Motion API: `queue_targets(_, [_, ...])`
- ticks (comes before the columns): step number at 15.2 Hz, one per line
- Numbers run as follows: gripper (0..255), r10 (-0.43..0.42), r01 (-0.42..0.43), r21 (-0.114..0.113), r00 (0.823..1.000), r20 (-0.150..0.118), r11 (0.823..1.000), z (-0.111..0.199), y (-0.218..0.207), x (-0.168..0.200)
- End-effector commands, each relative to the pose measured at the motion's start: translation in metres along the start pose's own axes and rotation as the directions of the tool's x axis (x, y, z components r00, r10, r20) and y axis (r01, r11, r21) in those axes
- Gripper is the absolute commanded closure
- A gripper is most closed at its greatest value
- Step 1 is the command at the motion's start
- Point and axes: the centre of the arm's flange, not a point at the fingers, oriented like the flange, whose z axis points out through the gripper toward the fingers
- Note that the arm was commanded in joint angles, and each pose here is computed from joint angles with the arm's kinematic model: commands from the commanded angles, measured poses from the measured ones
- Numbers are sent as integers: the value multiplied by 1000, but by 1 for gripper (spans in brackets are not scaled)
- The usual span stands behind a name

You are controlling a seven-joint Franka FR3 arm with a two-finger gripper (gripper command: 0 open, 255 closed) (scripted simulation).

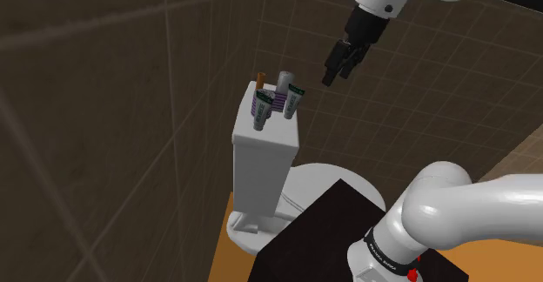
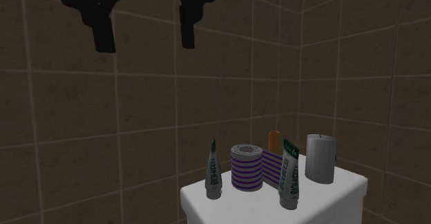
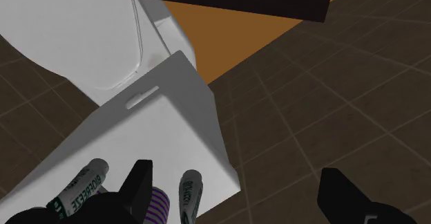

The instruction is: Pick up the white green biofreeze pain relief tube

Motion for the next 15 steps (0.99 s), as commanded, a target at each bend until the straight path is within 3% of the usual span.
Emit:
queue_targets(1, [0,0,0,0,1000,0,1000,0,0,0])
queue_targets(15, [0,132,-139,41,982,136,989,127,35,153])
